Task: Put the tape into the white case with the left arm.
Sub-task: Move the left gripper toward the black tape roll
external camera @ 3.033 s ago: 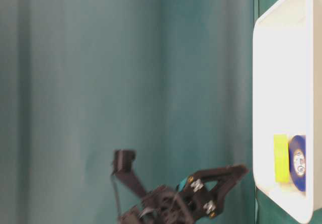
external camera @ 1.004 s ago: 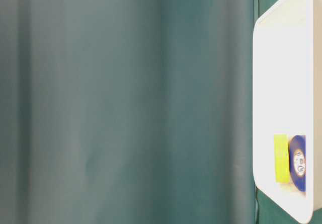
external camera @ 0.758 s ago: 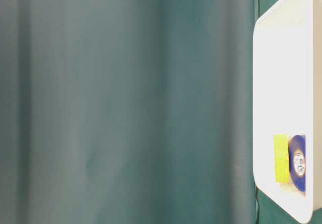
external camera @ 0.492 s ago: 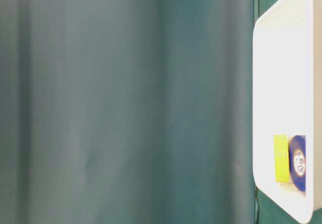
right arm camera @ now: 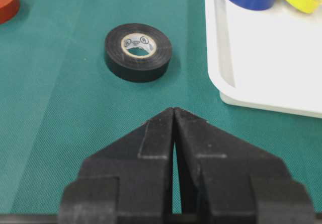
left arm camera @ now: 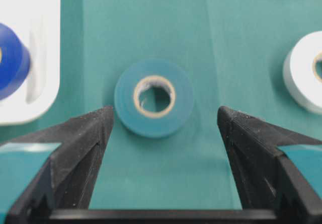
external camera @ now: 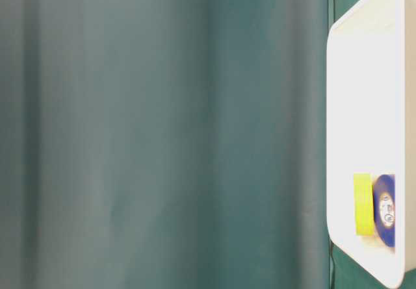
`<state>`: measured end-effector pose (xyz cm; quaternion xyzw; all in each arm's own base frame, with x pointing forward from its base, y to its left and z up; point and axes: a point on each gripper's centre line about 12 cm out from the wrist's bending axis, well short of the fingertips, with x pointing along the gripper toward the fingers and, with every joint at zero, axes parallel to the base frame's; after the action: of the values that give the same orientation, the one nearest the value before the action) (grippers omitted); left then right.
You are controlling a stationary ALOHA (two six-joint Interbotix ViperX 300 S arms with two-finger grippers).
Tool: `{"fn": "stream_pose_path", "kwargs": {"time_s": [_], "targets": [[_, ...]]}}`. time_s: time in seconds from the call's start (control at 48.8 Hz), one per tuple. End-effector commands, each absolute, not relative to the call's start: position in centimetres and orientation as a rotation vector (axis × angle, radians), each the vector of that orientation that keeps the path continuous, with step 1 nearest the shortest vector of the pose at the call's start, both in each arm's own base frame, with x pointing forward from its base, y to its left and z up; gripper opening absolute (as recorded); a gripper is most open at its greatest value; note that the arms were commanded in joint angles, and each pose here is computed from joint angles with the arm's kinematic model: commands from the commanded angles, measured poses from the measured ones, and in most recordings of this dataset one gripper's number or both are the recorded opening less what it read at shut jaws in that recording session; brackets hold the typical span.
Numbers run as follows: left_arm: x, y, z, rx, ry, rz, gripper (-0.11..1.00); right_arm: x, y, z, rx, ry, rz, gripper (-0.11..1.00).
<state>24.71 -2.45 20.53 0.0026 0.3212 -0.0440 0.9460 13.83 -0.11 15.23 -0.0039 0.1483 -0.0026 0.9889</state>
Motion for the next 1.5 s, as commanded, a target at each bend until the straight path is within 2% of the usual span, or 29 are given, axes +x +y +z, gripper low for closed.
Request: {"fn": "stream_pose_path", "kwargs": {"time_s": [0.0,0.635,1.168,1.476], "targets": [[26.6,-2.7,21.6,0.009,0.637,-0.093,0.83,14.0,-0.1,15.7,-0.006,0.284,-0.006,-0.09],[38.2,-3.9,21.0,0.013,0.701,-0.092,0.83,14.0,-0.1,15.7,-0.006,0.282,-0.006,-0.09],[45.9,-4.7,19.7,0.017,0.761,-0.094,0.83,14.0,-0.1,15.7,-0.006,0.282,-0.006,-0.09],[48.6,-4.9,18.5,0.02,0.792,-0.093,0.83,14.0,-0.1,15.6,-0.006,0.284,-0.006,-0.09]]}}
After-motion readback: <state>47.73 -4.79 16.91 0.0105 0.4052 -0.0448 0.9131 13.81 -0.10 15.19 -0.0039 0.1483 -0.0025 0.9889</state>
